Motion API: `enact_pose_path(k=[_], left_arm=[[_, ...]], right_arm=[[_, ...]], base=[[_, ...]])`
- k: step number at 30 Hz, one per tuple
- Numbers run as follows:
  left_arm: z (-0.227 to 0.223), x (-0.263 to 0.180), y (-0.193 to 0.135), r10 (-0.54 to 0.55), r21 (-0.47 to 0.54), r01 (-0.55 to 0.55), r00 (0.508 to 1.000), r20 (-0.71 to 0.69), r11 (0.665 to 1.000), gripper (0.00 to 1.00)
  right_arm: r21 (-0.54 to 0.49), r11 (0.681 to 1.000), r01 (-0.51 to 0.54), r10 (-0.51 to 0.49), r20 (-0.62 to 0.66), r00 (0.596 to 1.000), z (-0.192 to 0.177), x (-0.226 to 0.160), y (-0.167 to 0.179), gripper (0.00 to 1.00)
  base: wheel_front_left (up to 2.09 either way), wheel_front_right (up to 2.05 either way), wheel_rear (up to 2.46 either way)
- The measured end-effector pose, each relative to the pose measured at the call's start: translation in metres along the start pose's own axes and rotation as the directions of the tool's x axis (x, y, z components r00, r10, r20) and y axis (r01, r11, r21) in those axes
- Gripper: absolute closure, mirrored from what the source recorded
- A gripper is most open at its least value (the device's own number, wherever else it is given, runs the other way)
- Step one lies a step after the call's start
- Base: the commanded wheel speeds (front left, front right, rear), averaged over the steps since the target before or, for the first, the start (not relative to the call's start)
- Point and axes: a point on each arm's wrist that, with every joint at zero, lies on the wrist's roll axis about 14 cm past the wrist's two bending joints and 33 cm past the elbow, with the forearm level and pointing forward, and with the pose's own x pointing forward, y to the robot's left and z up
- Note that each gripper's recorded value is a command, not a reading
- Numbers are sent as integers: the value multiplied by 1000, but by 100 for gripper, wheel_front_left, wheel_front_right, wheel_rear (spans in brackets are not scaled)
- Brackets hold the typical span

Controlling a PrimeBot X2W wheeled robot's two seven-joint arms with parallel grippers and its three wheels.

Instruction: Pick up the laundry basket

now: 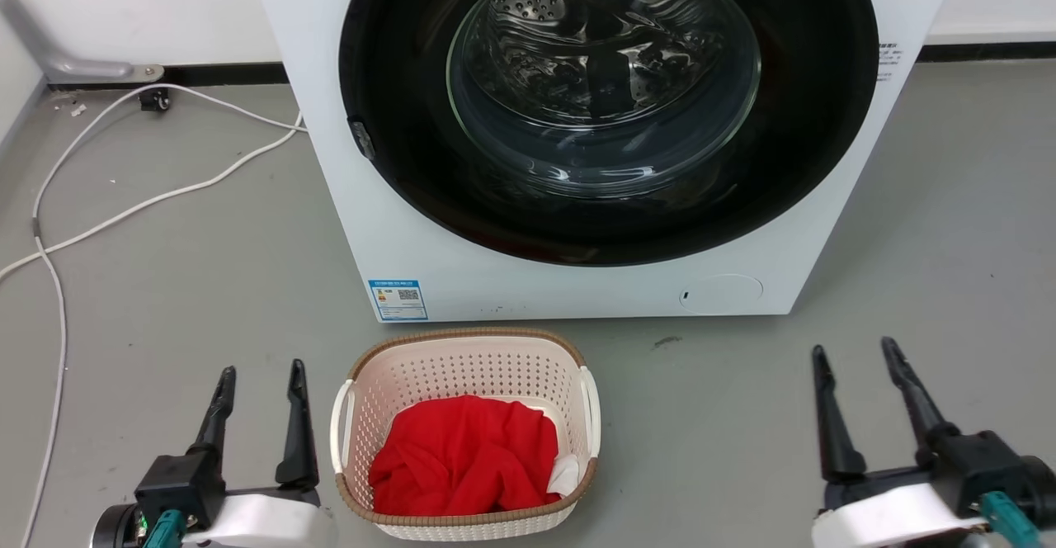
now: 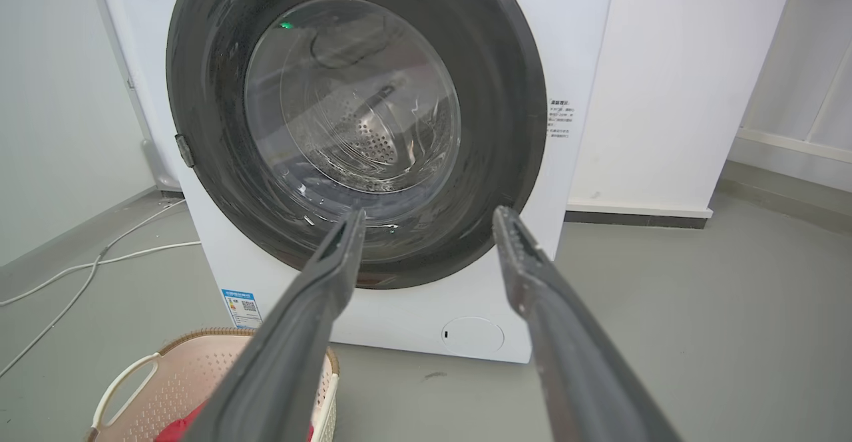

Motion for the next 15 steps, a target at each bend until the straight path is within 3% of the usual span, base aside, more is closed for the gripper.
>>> enact_pose_path(k=[9, 15], left_arm=[[-26, 29, 14, 9, 43, -6, 997, -75, 999, 0], [-59, 64, 35, 23, 91, -8, 986, -166, 996, 0]], right_arm=[[15, 992, -129, 129, -38, 991, -17, 33, 40, 0], [-3, 970, -241, 239, -138, 961, -57, 65, 68, 0]], base=[[0, 0, 0], [0, 0, 0]])
